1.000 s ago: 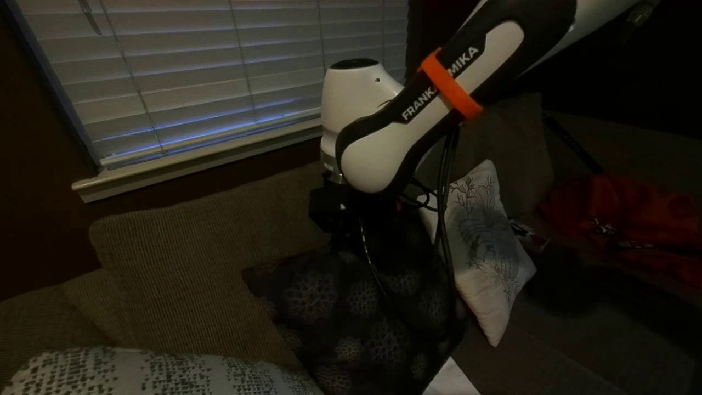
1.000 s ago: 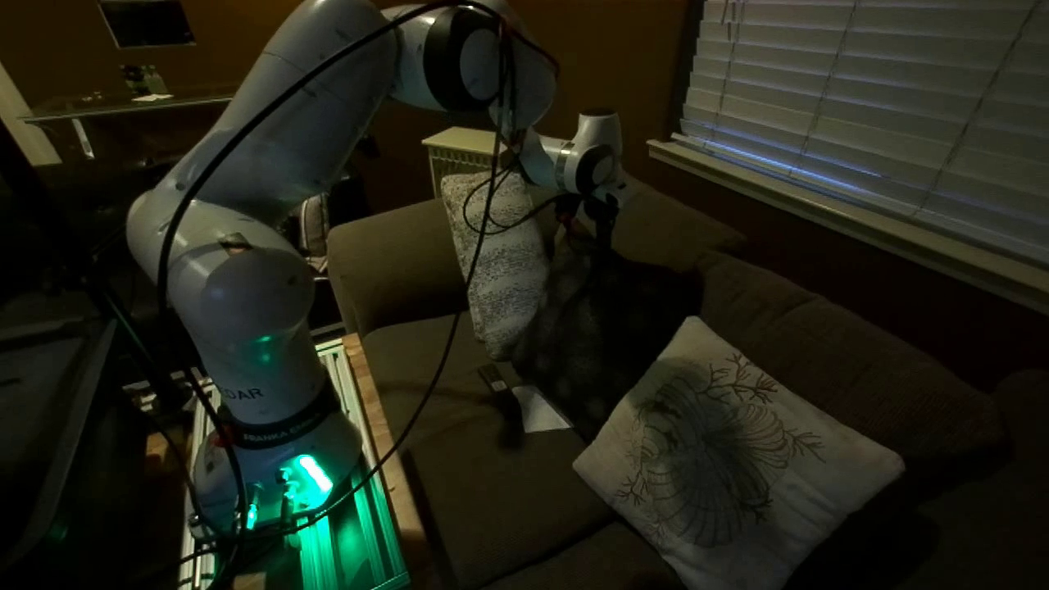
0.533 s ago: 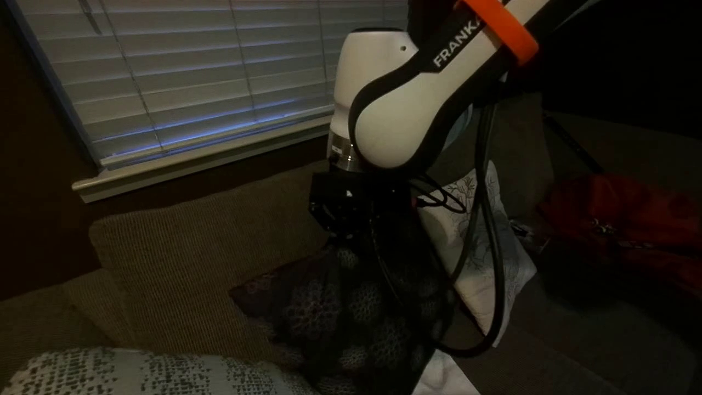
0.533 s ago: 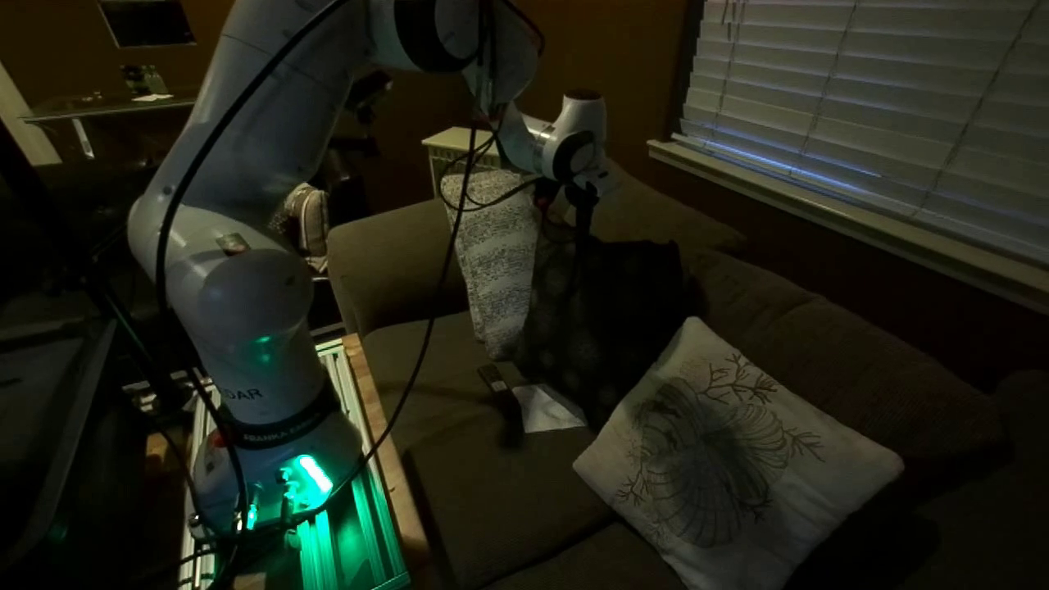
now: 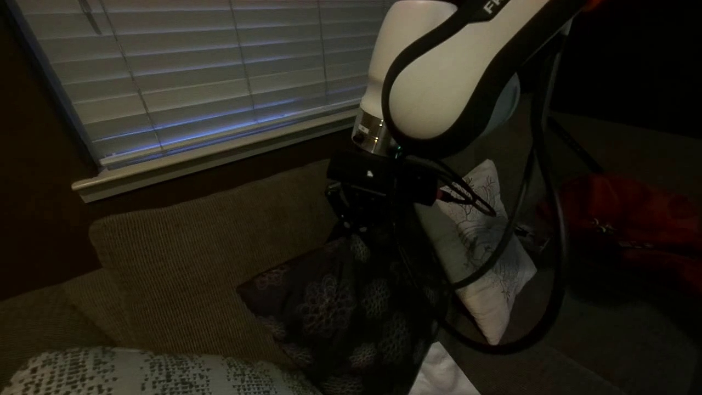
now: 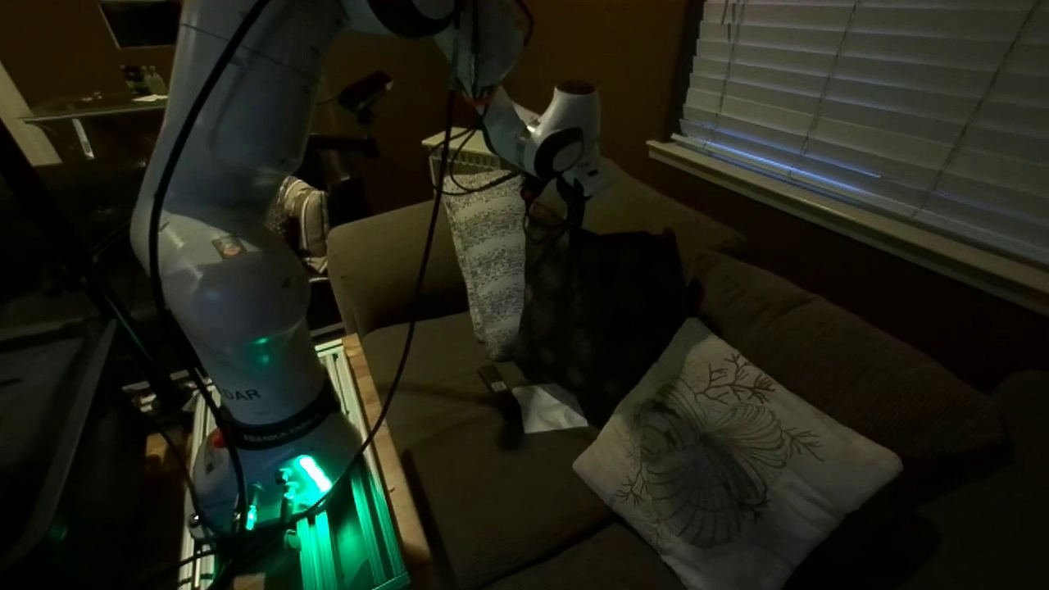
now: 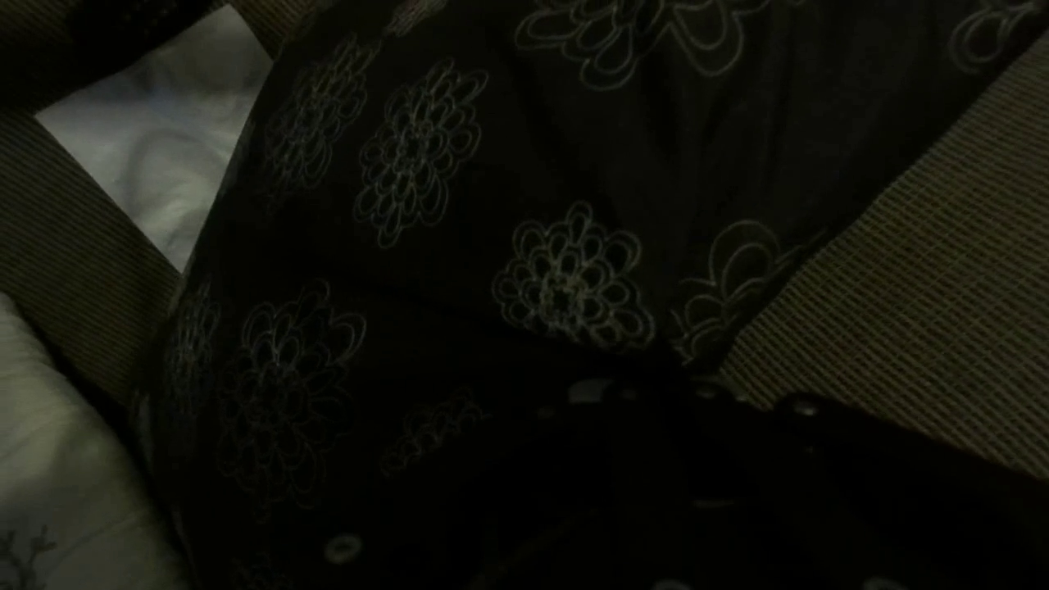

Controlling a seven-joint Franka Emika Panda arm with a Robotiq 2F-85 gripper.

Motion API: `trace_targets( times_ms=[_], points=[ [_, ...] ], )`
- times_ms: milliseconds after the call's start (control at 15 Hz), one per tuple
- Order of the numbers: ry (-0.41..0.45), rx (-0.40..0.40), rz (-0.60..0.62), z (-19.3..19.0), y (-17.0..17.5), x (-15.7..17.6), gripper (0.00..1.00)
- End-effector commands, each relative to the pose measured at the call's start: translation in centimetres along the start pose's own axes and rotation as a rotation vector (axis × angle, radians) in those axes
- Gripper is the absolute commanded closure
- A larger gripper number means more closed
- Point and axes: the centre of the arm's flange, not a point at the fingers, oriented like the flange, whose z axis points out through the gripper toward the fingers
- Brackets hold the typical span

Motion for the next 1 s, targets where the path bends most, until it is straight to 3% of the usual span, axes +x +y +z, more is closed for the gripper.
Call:
trace_targets(
  times_ms=[0, 533, 933],
  points=[
    [0.016, 0.111, 0.094, -5.1, 1.2, -2.1, 0.99],
    [0.136, 0.192, 0.387, -8.8, 4.2, -3.7, 0.99],
    [0.178, 0.19, 0.497, -10.3, 5.0, -5.1, 0.99]
  ],
)
